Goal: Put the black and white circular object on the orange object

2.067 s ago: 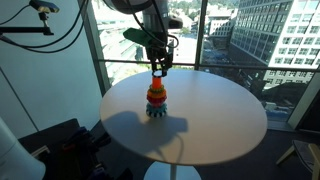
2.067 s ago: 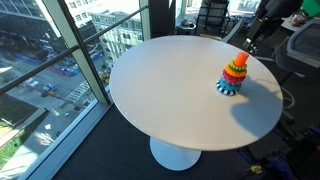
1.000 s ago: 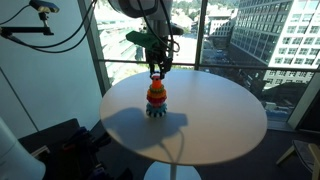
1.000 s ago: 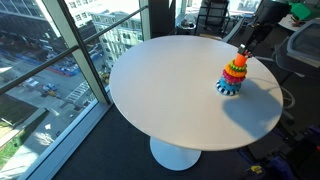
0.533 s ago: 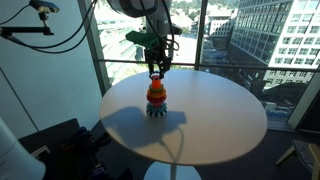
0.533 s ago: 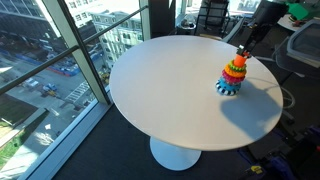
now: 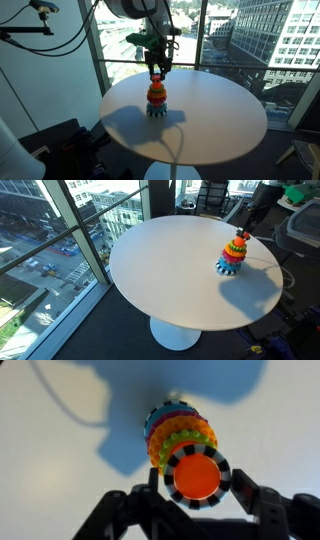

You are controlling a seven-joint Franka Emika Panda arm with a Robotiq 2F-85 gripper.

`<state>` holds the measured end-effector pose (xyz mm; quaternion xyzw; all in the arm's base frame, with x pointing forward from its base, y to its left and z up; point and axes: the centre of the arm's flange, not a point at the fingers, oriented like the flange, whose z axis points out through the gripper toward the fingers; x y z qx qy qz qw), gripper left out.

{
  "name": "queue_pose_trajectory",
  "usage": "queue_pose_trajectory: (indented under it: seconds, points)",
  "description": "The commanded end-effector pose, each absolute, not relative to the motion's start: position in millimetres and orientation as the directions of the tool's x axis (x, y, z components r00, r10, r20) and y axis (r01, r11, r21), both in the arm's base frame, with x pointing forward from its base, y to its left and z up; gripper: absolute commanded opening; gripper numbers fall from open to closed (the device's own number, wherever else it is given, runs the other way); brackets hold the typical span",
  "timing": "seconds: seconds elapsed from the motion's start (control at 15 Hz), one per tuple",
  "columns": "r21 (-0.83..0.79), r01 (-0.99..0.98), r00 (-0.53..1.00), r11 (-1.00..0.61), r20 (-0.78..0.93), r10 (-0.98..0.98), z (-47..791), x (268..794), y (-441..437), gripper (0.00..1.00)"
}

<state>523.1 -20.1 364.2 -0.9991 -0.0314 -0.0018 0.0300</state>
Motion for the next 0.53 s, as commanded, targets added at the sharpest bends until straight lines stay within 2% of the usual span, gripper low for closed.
queue_pose_trajectory:
  seconds: [0.0,0.47]
  points:
    - [-0.045,0.05,0.999,-0.998,-0.018,0.051,371.3,530.2,-16.1,1.0]
    - [-0.056,0.05,0.998,-0.997,-0.029,0.052,378.4,524.2,-17.4,1.0]
